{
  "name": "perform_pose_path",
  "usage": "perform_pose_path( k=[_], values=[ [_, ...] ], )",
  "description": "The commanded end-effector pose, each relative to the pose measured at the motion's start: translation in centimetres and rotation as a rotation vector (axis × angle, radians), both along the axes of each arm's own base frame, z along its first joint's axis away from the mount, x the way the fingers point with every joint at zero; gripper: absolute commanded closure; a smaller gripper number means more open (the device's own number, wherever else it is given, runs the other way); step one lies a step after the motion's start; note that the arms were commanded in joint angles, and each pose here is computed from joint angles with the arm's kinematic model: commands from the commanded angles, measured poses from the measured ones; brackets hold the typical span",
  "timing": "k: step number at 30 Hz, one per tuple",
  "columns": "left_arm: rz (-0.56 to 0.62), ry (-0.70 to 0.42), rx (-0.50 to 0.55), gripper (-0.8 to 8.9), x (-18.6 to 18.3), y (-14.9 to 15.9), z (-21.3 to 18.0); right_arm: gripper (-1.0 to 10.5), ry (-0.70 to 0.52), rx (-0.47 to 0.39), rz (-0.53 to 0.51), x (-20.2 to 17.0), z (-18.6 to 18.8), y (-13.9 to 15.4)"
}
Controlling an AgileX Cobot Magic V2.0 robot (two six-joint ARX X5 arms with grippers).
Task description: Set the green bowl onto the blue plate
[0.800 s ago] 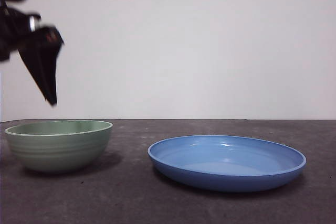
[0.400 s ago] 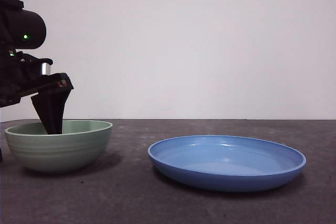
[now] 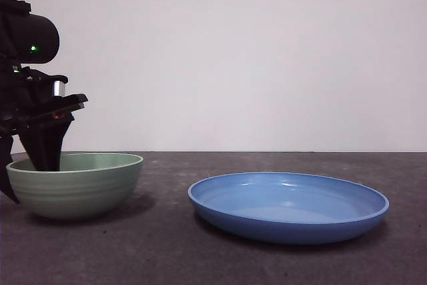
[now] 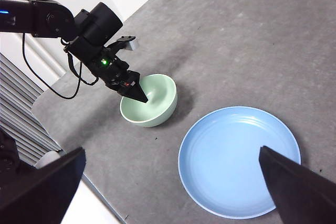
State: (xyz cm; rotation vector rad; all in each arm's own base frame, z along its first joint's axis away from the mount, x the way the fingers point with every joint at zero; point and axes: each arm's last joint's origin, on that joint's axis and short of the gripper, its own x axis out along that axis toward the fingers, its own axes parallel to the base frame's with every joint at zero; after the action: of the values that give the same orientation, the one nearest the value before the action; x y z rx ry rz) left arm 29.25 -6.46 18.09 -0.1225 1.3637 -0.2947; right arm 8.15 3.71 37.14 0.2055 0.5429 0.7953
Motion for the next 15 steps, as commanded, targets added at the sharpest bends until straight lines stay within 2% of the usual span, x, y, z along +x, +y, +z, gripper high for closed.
perform_pose_path(
  k=[1,6,15],
  values=[
    [-0.02,-0.012,0.001,6.7,0.49,-0.16,0.0,3.4,-0.026,0.002,0.01,-0.05,0.51,0.04],
    [-0.02,-0.013,0.001,7.95,0.5,-0.16,0.0,3.4,-0.026,0.002,0.01,-0.05,0.51,0.04],
    [-0.015,-0.015,-0.001,7.97,0.57,-0.22,0.1,3.4,-0.026,0.002,0.01,-0.05,0.51,0.04]
  ],
)
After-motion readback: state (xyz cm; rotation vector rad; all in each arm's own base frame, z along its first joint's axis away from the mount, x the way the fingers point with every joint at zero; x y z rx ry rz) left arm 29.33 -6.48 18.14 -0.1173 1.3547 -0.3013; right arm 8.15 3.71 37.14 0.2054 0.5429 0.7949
